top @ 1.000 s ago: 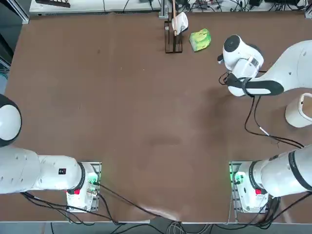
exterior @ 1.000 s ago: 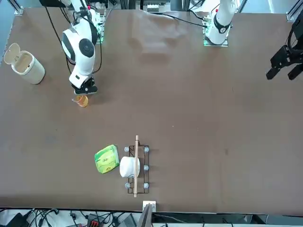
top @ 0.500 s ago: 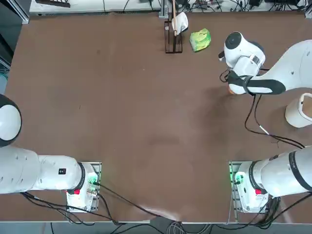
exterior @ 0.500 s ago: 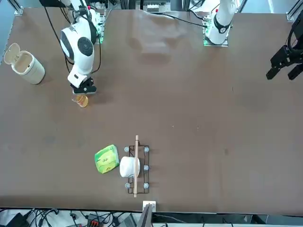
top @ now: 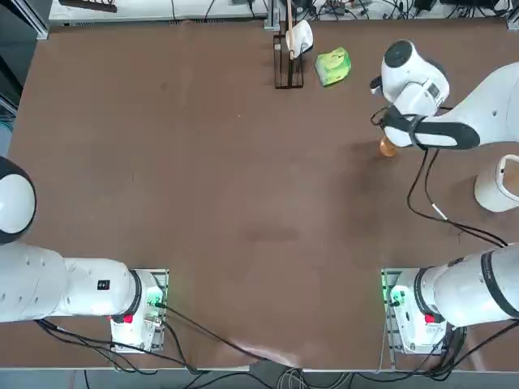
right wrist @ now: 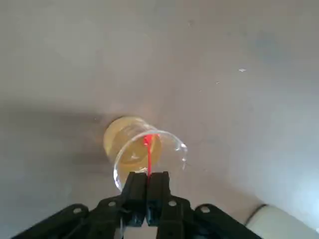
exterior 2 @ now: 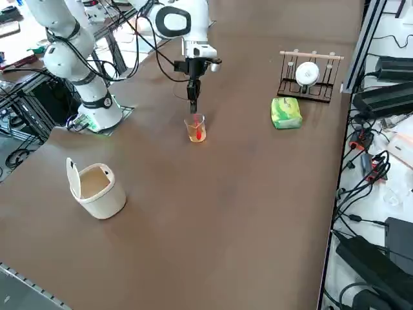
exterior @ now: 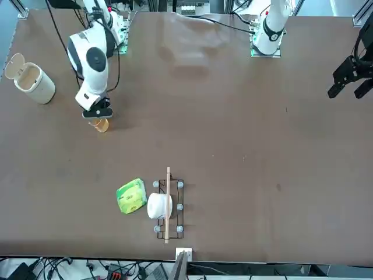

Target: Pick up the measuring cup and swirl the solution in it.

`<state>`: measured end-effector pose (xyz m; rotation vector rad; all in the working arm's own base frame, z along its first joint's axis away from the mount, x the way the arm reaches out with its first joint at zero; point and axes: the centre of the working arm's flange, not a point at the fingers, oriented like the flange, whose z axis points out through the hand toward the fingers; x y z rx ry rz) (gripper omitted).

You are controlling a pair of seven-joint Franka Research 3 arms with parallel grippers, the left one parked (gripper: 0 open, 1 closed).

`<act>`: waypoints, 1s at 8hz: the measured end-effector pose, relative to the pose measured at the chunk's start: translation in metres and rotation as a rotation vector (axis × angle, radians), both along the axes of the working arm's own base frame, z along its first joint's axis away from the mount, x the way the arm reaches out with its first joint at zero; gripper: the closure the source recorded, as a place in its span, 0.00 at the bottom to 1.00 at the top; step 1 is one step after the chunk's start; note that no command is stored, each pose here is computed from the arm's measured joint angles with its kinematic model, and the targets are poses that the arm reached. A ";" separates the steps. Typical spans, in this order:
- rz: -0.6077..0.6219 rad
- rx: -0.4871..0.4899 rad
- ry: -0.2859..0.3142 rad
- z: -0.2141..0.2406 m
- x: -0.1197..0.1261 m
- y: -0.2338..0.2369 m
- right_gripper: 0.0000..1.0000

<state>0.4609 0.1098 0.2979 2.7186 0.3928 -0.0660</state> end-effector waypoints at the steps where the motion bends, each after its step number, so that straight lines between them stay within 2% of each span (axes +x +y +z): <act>1: 0.008 0.068 0.040 0.007 0.008 -0.013 0.97; 3: 0.024 0.131 0.068 0.017 0.017 -0.039 0.97; 8: 0.062 0.198 0.106 0.019 0.022 -0.054 0.97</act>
